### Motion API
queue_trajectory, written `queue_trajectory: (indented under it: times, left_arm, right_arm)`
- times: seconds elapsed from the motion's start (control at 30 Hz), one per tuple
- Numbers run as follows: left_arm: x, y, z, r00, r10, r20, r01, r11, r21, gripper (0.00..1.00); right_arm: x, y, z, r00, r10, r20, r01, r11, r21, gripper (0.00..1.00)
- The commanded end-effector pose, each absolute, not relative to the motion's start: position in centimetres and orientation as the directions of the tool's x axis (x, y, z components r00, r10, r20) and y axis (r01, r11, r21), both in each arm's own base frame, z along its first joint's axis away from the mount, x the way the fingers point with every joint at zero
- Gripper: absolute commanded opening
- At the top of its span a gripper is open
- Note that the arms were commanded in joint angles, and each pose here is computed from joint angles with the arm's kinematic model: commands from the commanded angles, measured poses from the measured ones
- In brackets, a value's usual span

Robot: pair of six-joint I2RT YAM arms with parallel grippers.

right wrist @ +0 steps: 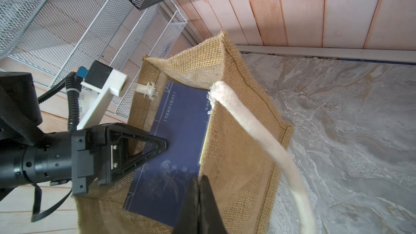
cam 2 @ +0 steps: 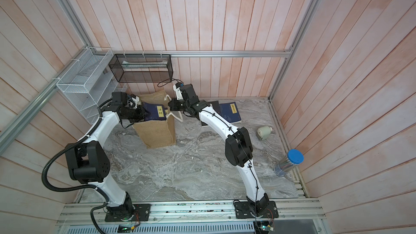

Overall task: Put the books into the canvas bag
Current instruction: Place the book in the canvas bag, then move the book to the center of the board.

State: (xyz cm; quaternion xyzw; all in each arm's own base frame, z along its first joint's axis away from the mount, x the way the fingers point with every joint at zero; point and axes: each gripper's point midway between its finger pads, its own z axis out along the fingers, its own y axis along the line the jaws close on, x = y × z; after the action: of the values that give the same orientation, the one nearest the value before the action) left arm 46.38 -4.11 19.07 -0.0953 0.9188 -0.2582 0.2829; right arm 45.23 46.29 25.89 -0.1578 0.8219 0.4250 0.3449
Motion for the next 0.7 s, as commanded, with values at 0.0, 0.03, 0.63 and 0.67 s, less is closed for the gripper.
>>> queue_trajectory:
  times: [0.0,0.03,0.63,0.67]
  left_arm:
    - [46.9,-3.4,21.3,-0.802,-0.307,-0.513,-0.017,0.870,-0.494,0.38]
    - [46.9,-3.3,22.5,-0.790,-0.299,-0.535,-0.004,0.876,-0.483,0.41]
    - [44.6,-12.4,35.1,-0.626,-0.192,-0.756,0.265,0.859,-0.437,0.47]
    - [44.4,-14.4,34.7,-0.631,-0.176,-0.756,0.295,0.846,-0.443,0.46]
  right_arm:
    - [44.3,45.5,30.6,-0.649,0.062,-0.758,-0.602,0.568,0.562,0.00]
    - [44.3,45.5,30.8,-0.645,0.064,-0.761,-0.604,0.568,0.559,0.00]
    - [45.8,34.1,29.6,-0.606,0.087,-0.791,-0.486,0.746,0.455,0.38]
    - [45.9,32.5,29.1,-0.608,0.104,-0.787,-0.463,0.759,0.458,0.38]
